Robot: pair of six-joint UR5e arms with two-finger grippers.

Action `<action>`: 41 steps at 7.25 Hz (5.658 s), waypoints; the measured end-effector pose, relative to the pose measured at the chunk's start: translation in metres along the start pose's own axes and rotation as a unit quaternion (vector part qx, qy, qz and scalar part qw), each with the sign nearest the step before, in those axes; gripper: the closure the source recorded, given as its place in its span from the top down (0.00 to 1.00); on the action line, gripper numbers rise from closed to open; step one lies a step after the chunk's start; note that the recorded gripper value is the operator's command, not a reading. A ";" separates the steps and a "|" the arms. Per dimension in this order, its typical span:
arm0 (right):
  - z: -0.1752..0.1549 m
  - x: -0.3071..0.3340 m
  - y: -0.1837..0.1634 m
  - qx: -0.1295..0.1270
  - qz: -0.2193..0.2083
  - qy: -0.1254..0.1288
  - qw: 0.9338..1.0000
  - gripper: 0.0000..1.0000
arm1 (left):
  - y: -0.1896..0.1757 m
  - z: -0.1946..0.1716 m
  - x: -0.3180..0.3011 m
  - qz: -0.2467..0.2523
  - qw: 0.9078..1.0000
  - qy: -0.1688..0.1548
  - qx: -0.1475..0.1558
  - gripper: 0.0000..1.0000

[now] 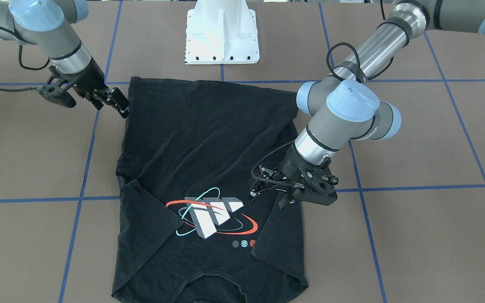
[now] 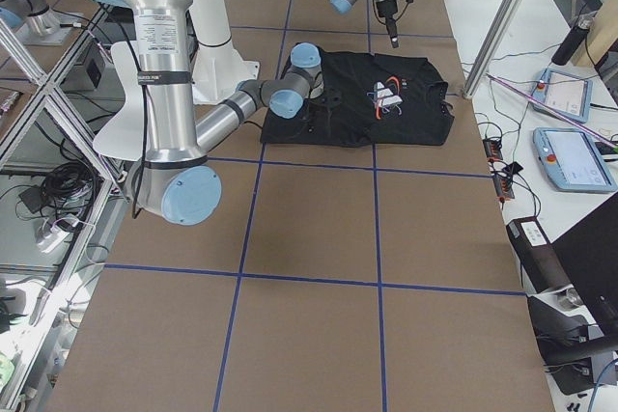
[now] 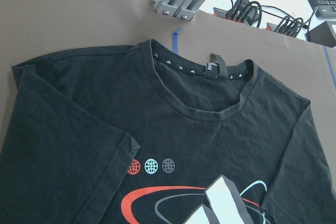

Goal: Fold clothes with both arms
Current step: 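Move the right gripper to the hem corner nearest the robot, then move the left gripper to the other near hem corner and grasp both corners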

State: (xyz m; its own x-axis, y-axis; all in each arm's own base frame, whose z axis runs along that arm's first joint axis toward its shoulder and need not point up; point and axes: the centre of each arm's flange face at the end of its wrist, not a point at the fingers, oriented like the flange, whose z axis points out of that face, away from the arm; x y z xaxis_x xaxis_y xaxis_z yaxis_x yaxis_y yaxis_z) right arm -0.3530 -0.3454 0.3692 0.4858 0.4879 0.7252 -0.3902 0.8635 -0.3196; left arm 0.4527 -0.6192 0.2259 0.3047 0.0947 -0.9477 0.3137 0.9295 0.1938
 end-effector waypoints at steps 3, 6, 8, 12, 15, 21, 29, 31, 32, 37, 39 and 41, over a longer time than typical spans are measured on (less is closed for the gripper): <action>0.030 0.029 0.087 0.018 0.061 0.020 0.998 0.96 | 0.027 -0.031 -0.012 -0.005 0.999 0.025 -0.027 0.87; 0.050 0.049 0.132 0.008 0.037 0.041 0.998 0.93 | 0.032 -0.039 -0.008 -0.017 0.999 0.035 -0.035 0.88; 0.057 0.059 0.150 0.002 0.022 0.052 0.998 0.89 | 0.031 -0.039 -0.010 -0.019 0.999 0.032 -0.025 0.88; 0.066 0.067 0.158 0.000 0.019 0.062 0.998 0.84 | 0.031 -0.039 -0.017 -0.022 0.999 0.026 -0.018 0.88; 0.071 0.069 0.167 -0.005 0.014 0.067 0.998 0.66 | 0.031 -0.039 -0.022 -0.023 0.999 0.021 -0.010 0.88; 0.076 0.071 0.168 -0.001 0.013 0.069 0.998 0.00 | 0.034 -0.040 -0.030 -0.024 1.000 0.017 -0.006 0.88; 0.026 0.073 0.151 -0.003 0.023 0.050 0.998 0.00 | 0.066 -0.079 -0.070 -0.028 0.999 0.015 -0.004 0.87; 0.015 0.081 0.151 -0.017 0.023 0.059 0.998 0.00 | 0.117 -0.120 -0.087 -0.081 0.996 0.024 -0.012 0.87; 0.009 0.081 0.154 -0.033 0.024 0.062 0.997 0.00 | 0.156 -0.132 -0.094 -0.113 0.993 0.020 -0.014 0.87; 0.002 0.084 0.156 -0.051 0.025 0.070 0.996 0.00 | 0.355 -0.124 -0.126 -0.174 0.982 -0.055 -0.039 0.79; 0.002 0.083 0.157 -0.052 0.024 0.069 0.996 0.00 | 0.382 -0.115 -0.118 -0.170 0.982 -0.062 -0.050 0.75; 0.002 0.083 0.158 -0.052 0.024 0.069 0.996 0.00 | 0.392 -0.106 -0.108 -0.166 0.982 -0.073 -0.057 0.72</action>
State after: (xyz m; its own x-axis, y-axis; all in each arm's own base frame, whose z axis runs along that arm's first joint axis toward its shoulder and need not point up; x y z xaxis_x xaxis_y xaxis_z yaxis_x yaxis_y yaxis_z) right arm -0.3756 -0.1691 0.3802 0.5749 0.5350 0.6191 -0.3348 0.8442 -0.4185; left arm 0.4471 -0.2273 0.3776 0.3304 -0.2645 -0.9060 0.3176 0.9351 -0.1572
